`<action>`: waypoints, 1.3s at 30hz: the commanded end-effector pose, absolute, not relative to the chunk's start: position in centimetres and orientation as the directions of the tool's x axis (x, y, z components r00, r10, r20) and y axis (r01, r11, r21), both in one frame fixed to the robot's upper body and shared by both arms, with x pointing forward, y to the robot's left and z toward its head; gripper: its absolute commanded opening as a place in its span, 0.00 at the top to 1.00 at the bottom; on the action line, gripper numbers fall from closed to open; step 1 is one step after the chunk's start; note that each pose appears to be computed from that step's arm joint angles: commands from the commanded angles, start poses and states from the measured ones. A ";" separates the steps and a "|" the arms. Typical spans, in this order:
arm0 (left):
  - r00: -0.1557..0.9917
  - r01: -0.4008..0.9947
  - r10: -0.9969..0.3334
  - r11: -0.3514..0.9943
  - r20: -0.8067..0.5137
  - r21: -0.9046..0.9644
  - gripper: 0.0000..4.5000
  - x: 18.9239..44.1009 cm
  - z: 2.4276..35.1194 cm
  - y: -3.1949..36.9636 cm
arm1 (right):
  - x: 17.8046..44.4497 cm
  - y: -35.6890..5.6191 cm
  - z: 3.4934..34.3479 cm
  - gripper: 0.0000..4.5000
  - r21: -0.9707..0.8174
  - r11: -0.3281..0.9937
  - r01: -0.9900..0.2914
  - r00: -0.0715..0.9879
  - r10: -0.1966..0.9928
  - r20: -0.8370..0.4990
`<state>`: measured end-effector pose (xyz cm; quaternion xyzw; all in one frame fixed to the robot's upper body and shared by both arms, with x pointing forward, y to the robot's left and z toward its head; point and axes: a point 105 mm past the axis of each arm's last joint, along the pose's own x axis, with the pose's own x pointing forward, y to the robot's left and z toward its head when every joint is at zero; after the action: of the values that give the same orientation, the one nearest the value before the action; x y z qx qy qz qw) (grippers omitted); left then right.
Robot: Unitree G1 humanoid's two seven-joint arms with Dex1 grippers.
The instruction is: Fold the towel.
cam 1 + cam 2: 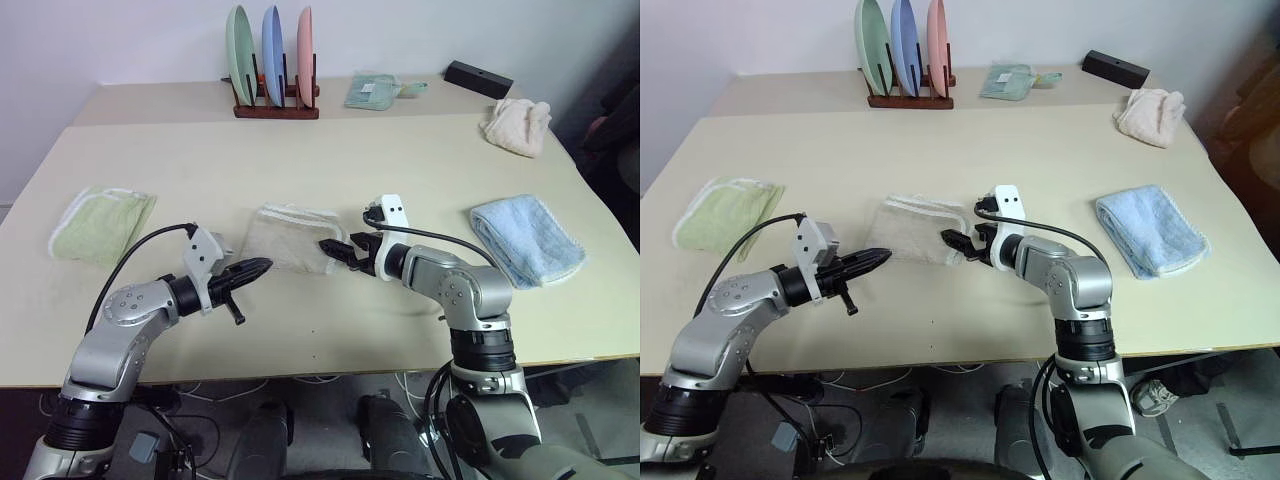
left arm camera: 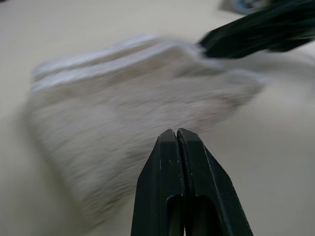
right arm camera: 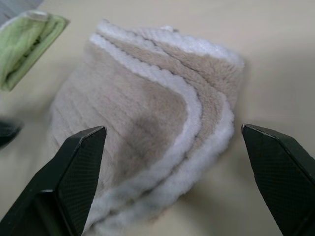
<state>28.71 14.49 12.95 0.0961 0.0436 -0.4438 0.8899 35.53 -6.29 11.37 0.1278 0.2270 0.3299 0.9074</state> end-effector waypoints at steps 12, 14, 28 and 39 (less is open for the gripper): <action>0.667 0.744 -0.739 0.653 -0.094 0.139 1.00 28.8 14.0 14.0 | 35.9 -3.4 14.0 0.99 0.403 0.684 -0.608 0.671 0.714 -0.200; 0.673 0.738 -0.734 0.660 -0.088 0.139 1.00 29.1 14.0 13.9 | 36.3 -4.8 15.3 0.99 0.375 0.710 -0.596 0.715 0.681 -0.154; 0.572 0.817 -0.819 0.565 -0.040 0.113 1.00 31.8 13.8 8.7 | 32.1 -28.7 24.0 0.99 0.450 0.889 0.081 0.989 -0.127 0.072; 0.509 0.857 -0.860 0.501 -0.045 0.123 1.00 32.6 13.5 7.0 | 27.3 -32.6 14.7 0.99 0.543 0.731 0.414 0.908 -0.291 -0.300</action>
<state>32.71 7.45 12.70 0.0551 0.0091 -0.4871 0.8715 27.74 -31.78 13.61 0.3272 0.1185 -0.1747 0.9211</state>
